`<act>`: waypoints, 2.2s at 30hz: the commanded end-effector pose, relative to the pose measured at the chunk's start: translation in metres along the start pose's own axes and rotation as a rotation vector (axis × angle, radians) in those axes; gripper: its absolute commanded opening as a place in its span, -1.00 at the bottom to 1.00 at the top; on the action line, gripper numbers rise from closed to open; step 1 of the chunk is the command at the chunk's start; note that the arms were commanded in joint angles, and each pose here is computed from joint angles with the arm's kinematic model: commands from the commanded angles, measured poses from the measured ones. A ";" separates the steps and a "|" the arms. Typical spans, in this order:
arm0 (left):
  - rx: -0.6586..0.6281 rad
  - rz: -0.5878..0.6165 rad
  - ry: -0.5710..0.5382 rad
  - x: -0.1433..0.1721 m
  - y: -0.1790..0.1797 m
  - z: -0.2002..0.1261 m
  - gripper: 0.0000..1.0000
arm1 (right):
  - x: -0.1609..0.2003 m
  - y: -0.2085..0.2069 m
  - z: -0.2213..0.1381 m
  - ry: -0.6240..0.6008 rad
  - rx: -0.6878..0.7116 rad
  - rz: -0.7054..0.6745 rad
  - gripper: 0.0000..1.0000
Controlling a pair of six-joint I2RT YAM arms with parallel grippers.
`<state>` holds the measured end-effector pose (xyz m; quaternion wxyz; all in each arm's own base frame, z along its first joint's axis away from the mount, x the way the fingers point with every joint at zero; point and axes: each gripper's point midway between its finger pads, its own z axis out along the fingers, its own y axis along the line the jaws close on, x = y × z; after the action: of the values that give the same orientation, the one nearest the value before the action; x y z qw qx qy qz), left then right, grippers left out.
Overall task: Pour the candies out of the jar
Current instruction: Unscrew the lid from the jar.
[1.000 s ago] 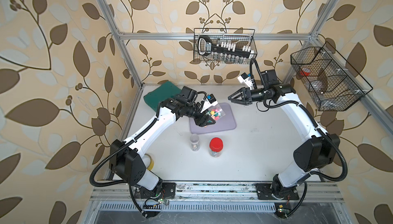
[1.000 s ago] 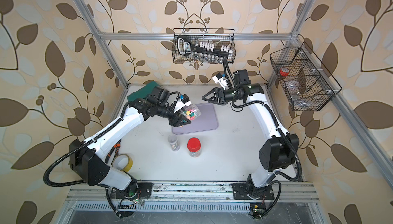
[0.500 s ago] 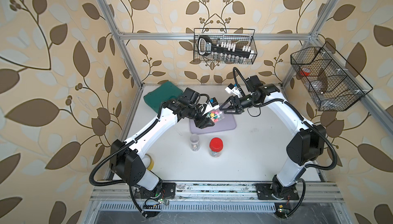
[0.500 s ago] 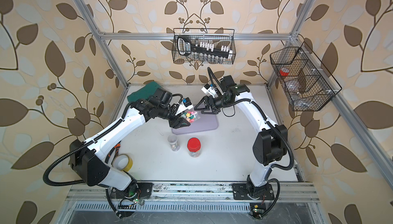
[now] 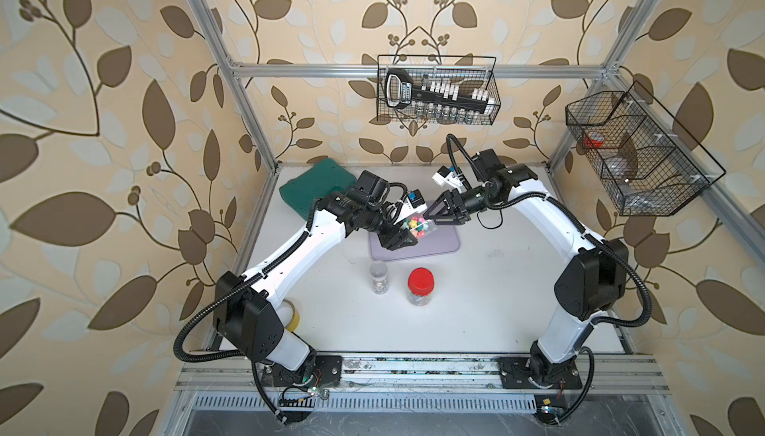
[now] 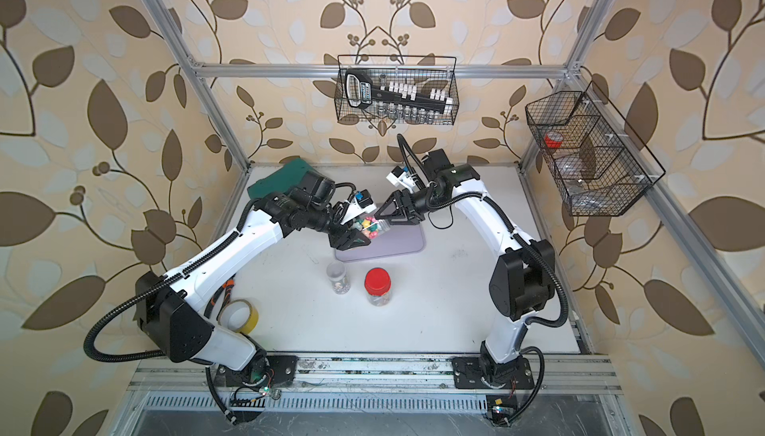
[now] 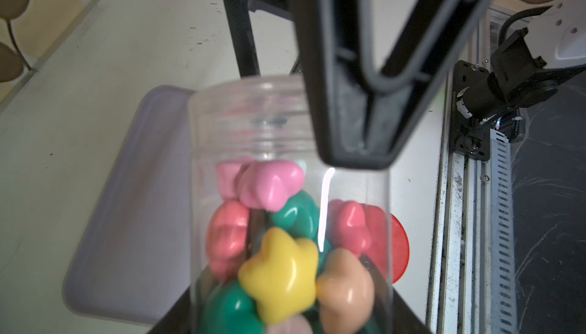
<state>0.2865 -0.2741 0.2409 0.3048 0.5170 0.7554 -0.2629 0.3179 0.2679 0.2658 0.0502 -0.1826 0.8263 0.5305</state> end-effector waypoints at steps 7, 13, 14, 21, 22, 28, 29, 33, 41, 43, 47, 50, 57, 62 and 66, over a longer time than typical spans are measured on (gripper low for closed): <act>-0.014 0.099 -0.114 -0.034 -0.009 -0.024 0.21 | 0.003 0.004 0.002 0.017 -0.036 -0.011 0.33; -0.007 0.097 -0.114 -0.034 -0.010 -0.023 0.21 | 0.001 0.006 -0.004 -0.001 -0.034 -0.020 0.48; -0.006 0.095 -0.115 -0.034 -0.010 -0.023 0.21 | 0.001 0.006 -0.005 -0.003 -0.034 -0.019 0.49; -0.002 0.093 -0.117 -0.034 -0.011 -0.023 0.21 | 0.001 0.005 -0.009 -0.013 -0.034 -0.021 0.38; -0.002 0.093 -0.116 -0.034 -0.011 -0.023 0.21 | 0.001 0.005 -0.009 -0.015 -0.035 -0.021 0.37; 0.002 0.096 -0.120 -0.035 -0.012 -0.023 0.21 | 0.001 0.005 -0.010 -0.017 -0.039 -0.019 0.31; 0.002 0.095 -0.120 -0.035 -0.012 -0.023 0.21 | 0.001 0.005 -0.010 -0.015 -0.042 -0.017 0.31; 0.005 0.096 -0.124 -0.036 -0.012 -0.023 0.21 | 0.002 0.004 -0.008 -0.010 -0.049 -0.013 0.34; 0.008 0.095 -0.130 -0.037 -0.013 -0.024 0.21 | 0.004 0.003 -0.006 -0.005 -0.055 -0.010 0.25; 0.007 0.096 -0.131 -0.038 -0.012 -0.024 0.21 | 0.004 0.003 -0.006 -0.005 -0.056 -0.011 0.19; 0.008 0.095 -0.134 -0.038 -0.012 -0.024 0.21 | 0.004 0.004 -0.006 -0.002 -0.066 -0.010 0.15; 0.014 0.093 -0.139 -0.039 -0.013 -0.024 0.21 | 0.005 0.004 -0.004 0.002 -0.068 -0.011 0.17; 0.020 0.090 -0.150 -0.041 -0.014 -0.024 0.21 | 0.006 0.002 -0.002 0.008 -0.070 -0.006 0.25; 0.010 0.106 -0.174 -0.046 -0.019 -0.035 0.21 | 0.004 0.002 -0.002 0.008 -0.077 -0.005 0.26; 0.011 0.108 -0.177 -0.047 -0.020 -0.036 0.21 | 0.005 0.000 0.000 0.012 -0.077 -0.002 0.30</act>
<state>0.2840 -0.2735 0.2437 0.3052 0.5154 0.7553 -0.2661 0.3182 0.2647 0.2690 0.0484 -0.1834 0.8097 0.5553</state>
